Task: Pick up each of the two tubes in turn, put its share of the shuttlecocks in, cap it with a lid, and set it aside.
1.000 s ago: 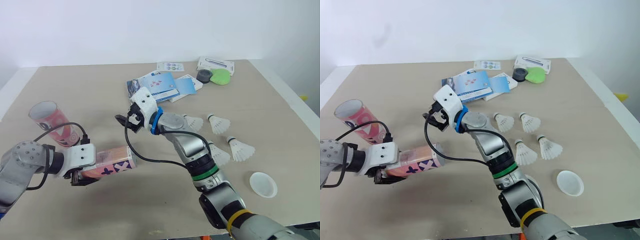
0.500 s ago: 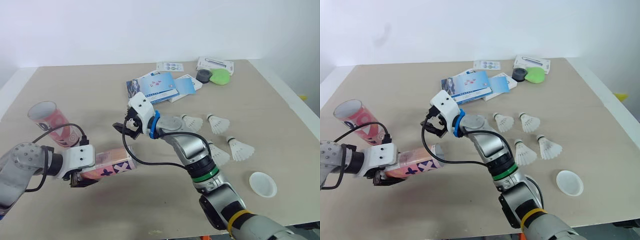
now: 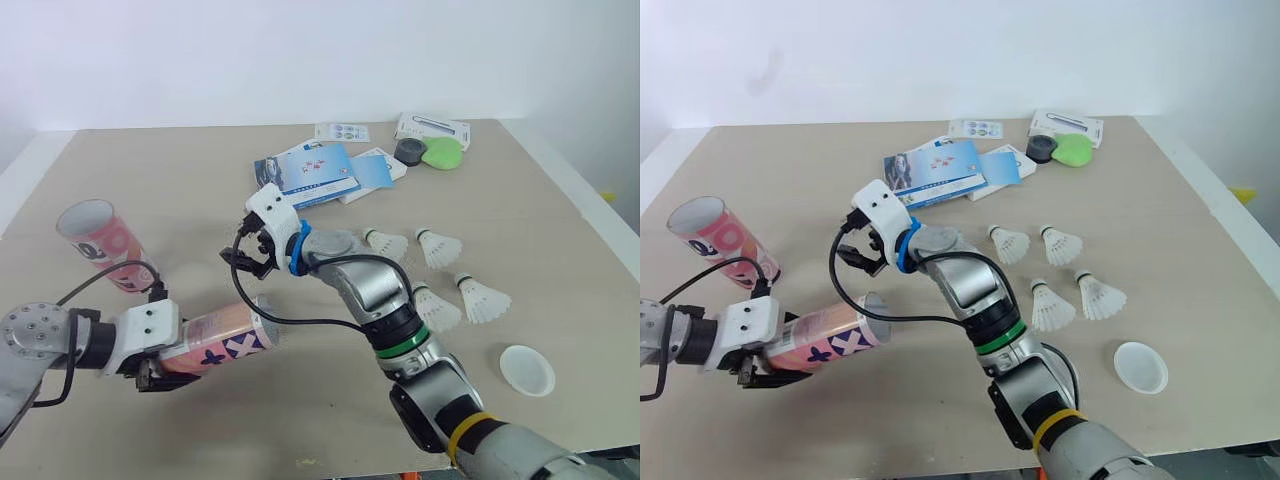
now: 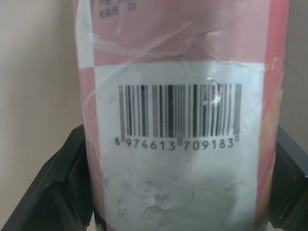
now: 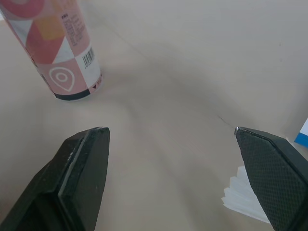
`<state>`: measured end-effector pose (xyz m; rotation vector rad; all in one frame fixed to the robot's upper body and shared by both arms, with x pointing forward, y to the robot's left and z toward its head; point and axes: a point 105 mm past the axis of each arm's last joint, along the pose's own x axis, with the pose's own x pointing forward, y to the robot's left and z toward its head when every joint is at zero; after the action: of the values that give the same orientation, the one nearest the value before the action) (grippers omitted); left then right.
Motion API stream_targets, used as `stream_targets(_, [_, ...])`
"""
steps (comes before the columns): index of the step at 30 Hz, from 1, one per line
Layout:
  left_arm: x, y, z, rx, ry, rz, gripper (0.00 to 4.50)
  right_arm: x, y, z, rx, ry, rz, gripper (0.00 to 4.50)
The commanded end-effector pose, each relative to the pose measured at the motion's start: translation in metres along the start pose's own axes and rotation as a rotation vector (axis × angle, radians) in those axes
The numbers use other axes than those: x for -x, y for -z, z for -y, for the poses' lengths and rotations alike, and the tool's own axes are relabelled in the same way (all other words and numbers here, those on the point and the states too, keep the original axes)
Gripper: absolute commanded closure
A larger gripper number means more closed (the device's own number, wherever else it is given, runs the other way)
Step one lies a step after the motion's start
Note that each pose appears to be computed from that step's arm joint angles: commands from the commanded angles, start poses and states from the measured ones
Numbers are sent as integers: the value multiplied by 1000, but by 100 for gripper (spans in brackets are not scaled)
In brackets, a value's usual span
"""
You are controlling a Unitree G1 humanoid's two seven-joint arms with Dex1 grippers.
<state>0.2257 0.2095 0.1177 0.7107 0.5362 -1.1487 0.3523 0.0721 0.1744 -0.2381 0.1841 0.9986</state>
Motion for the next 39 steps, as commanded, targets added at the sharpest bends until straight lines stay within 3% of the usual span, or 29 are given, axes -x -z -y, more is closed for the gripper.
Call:
stream_targets(1, [7,-5,-4,-26,-21,7,50,0,-6,3,43,42,-10,5])
stream_targets(17, [4,-2,-10,-43,-24,16,50,53,38,62,-7,290,-111,5])
stream_targets(31, [0,-8,-16,-60,-17,16,50,48,33,95,-109,478,-11,5])
stream_targets(39, [1,-7,-16,-58,-19,17,50,40,25,100,-202,509,74,5])
